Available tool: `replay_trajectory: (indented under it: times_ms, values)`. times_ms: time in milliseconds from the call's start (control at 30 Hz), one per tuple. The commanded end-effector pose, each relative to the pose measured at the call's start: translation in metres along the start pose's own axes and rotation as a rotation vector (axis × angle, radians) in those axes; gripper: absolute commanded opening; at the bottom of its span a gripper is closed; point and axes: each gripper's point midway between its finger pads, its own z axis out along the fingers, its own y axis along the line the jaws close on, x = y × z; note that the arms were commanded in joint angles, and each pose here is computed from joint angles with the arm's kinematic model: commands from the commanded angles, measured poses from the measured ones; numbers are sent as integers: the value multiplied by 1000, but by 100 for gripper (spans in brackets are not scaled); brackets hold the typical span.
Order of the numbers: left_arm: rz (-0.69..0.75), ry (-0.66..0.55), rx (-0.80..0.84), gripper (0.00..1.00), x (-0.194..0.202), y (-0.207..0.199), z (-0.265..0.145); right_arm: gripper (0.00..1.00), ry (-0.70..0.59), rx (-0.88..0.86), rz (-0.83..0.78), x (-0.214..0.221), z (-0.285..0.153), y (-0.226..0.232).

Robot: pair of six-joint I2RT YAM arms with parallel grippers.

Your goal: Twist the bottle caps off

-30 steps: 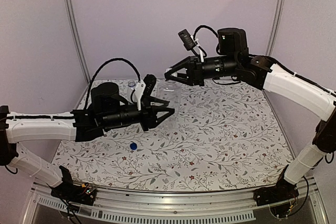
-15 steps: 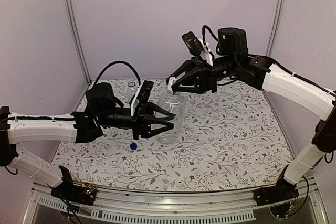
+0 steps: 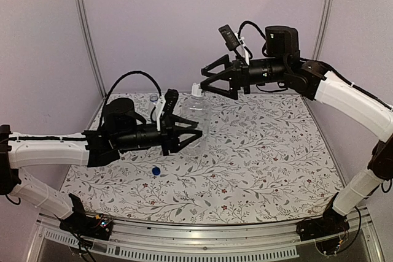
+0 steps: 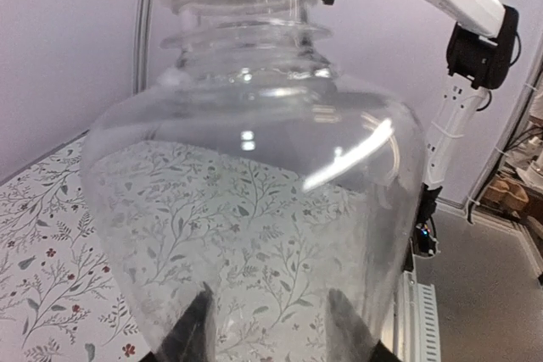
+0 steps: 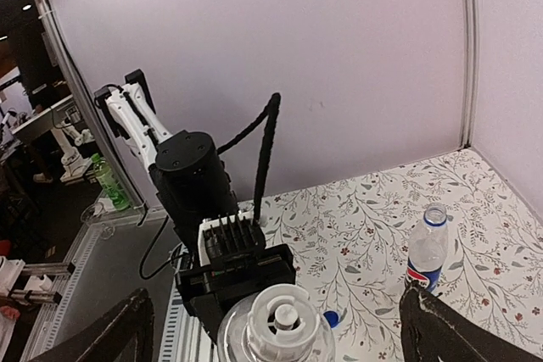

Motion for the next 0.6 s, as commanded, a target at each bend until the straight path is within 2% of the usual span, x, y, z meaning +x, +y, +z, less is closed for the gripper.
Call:
replay_trajectory:
  times_ms: [0, 133, 233, 567]
  values:
    - [18, -35, -139, 18, -15, 20, 4, 99, -73, 233, 64, -33, -12, -19]
    - [9, -29, -191, 17, -13, 27, 7, 99, -79, 401, 99, -34, -9, -37]
    - [8, -29, -243, 17, -14, 33, 8, 98, -73, 463, 132, -29, -4, -47]
    - [9, -29, -295, 17, -15, 38, 9, 84, -21, 522, 193, -7, 17, -63]
